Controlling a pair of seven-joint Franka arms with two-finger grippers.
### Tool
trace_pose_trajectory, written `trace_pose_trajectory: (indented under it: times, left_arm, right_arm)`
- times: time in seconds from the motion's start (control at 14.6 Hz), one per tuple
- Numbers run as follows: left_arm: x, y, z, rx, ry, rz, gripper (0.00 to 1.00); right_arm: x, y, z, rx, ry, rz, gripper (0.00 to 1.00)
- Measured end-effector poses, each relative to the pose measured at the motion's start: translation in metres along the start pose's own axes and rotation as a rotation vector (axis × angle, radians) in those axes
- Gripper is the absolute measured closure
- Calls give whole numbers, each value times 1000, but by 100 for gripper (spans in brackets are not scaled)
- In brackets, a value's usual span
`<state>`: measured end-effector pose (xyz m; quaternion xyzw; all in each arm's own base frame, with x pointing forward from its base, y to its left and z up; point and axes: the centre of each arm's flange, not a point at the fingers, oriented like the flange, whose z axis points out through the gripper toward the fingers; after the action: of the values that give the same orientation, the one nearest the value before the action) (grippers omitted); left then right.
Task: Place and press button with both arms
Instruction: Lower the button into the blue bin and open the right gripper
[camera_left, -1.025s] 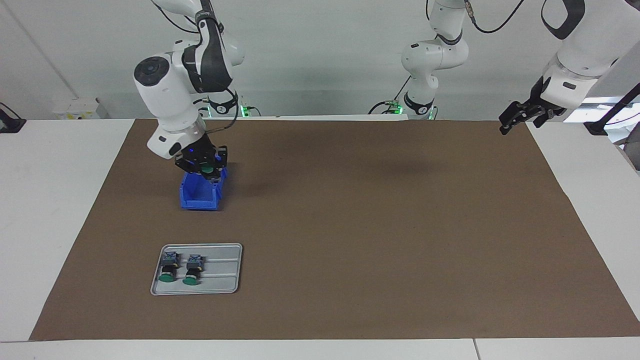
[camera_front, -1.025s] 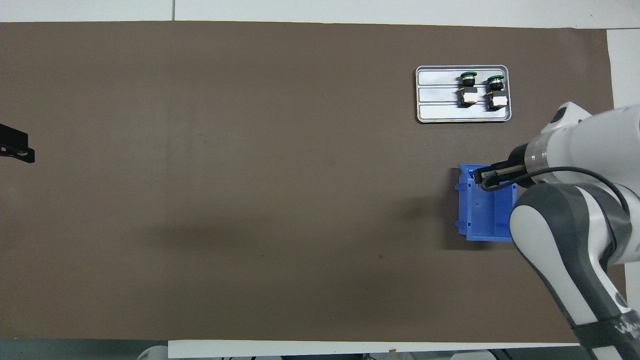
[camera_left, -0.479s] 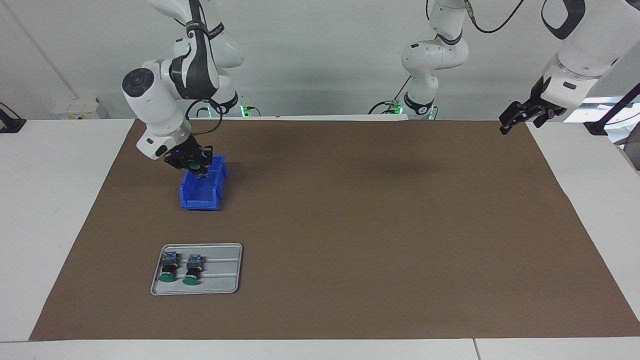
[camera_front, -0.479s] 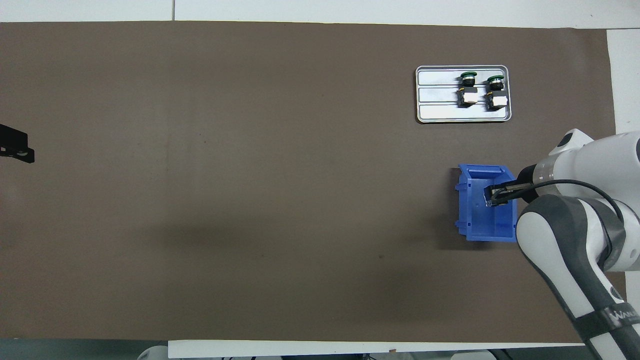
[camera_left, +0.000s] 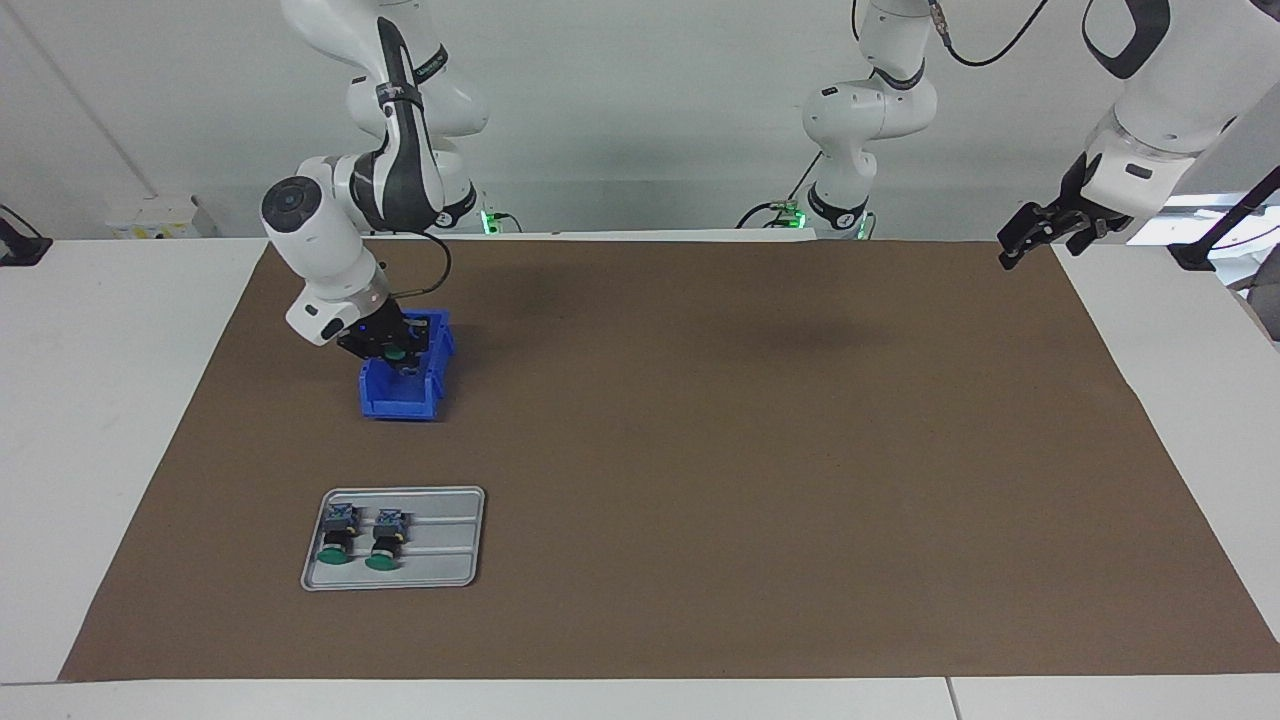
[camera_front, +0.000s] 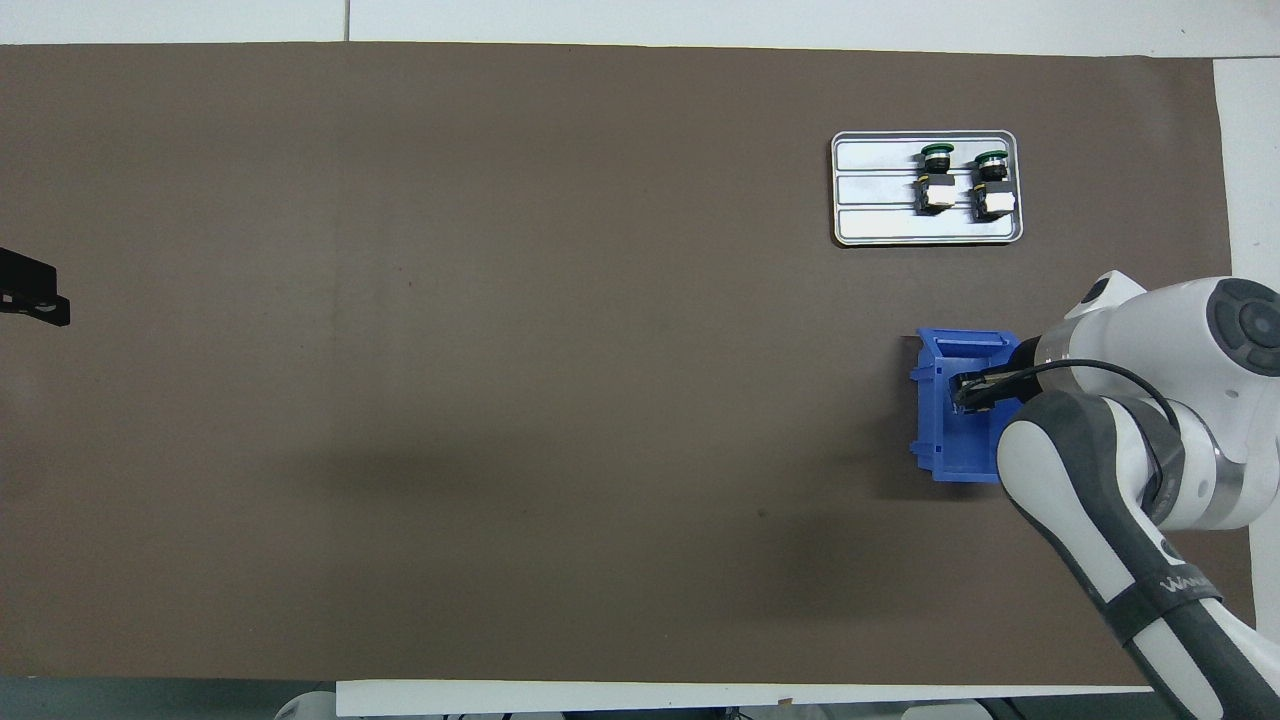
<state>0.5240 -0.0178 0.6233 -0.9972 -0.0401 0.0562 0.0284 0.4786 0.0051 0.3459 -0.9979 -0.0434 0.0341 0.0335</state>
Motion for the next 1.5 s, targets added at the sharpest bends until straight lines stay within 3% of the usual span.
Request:
trace_pose_trajectory:
  times: [0.62, 0.75, 1.16, 1.37, 1.5]
  left_arm:
    - [0, 1, 0, -3, 0, 2, 0]
    - [0, 1, 0, -3, 0, 2, 0]
    - [0, 1, 0, -3, 0, 1, 0]
    - [0, 0, 0, -3, 0, 0, 0]
    - [0, -1, 0, -4, -1, -1, 0]
  right_arm:
    - [0, 0, 1, 0, 0, 0, 63]
    - [-1, 0, 1, 0, -1, 0, 47]
    - [1, 0, -1, -1, 2, 0, 41]
    - [8, -2, -25, 4, -21, -7, 40]
    - [19, -3, -69, -17, -36, -29, 37]
